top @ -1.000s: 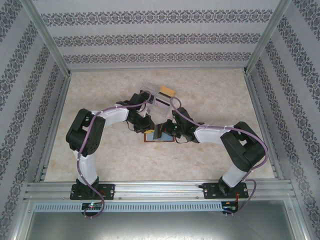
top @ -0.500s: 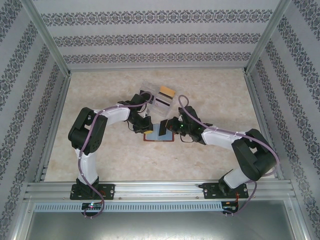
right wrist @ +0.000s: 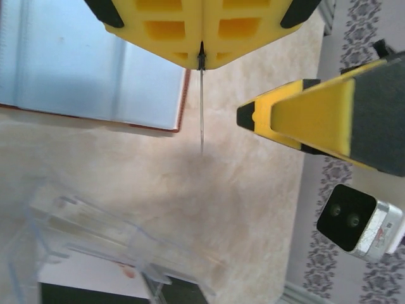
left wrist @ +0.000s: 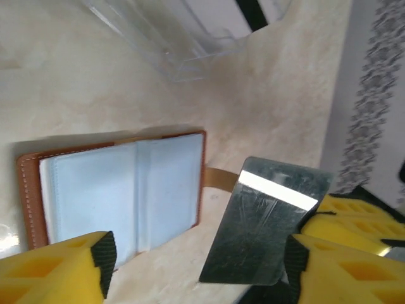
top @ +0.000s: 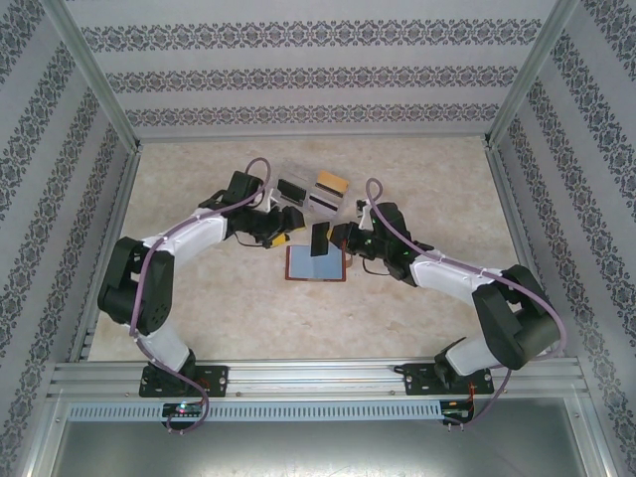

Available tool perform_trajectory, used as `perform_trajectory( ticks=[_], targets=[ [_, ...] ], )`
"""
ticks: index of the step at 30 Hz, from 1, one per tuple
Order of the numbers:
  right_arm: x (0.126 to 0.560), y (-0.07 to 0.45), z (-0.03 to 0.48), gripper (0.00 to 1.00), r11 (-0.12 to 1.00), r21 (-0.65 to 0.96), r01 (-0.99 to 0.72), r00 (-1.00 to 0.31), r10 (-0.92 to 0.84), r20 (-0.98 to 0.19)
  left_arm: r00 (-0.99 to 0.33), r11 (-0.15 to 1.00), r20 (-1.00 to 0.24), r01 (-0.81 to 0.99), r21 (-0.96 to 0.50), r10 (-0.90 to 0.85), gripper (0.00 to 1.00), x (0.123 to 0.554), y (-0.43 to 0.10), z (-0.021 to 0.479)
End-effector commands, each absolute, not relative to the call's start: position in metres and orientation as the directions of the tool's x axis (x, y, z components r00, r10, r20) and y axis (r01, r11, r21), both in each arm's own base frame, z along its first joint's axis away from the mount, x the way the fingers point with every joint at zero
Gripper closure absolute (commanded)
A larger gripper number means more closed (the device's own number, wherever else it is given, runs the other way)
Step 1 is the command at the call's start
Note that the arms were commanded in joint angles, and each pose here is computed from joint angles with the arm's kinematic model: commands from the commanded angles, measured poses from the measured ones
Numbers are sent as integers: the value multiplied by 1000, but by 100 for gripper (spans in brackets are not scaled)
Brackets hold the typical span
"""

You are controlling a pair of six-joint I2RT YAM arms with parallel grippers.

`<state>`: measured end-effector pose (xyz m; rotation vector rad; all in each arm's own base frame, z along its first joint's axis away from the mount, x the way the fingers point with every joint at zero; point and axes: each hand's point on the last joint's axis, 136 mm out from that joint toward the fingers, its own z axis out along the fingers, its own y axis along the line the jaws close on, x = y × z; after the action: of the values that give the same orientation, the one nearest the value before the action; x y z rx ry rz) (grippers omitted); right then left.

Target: Take the credit cards out of the card holder

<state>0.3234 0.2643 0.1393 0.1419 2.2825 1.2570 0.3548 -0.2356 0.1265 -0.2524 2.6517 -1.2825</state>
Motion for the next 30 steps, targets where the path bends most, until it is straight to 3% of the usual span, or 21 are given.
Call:
perform_trajectory(
  ticks=[1,7,14,22,30],
  targets=[
    [324,274,158,100,465,859,-214,-861,326,-391,-970,471,-94,-22,-882,-223,21,356,-247,150],
    [329,282,174,100,373,901,-224,-881,319,-351,-985,342,-62,2,-940,-163,16,349,-260,171],
    [333,287,187,100,295,929,-222,-897,312,-313,-987,275,-81,40,-961,-140,26,350,-265,186],
    [337,287,195,100,249,943,-221,-899,322,-296,-987,256,-78,41,-966,-138,54,351,-267,190],
    [336,284,194,98,230,953,-199,-905,331,-269,-983,243,-86,45,-969,-161,95,355,-267,195]
  ],
)
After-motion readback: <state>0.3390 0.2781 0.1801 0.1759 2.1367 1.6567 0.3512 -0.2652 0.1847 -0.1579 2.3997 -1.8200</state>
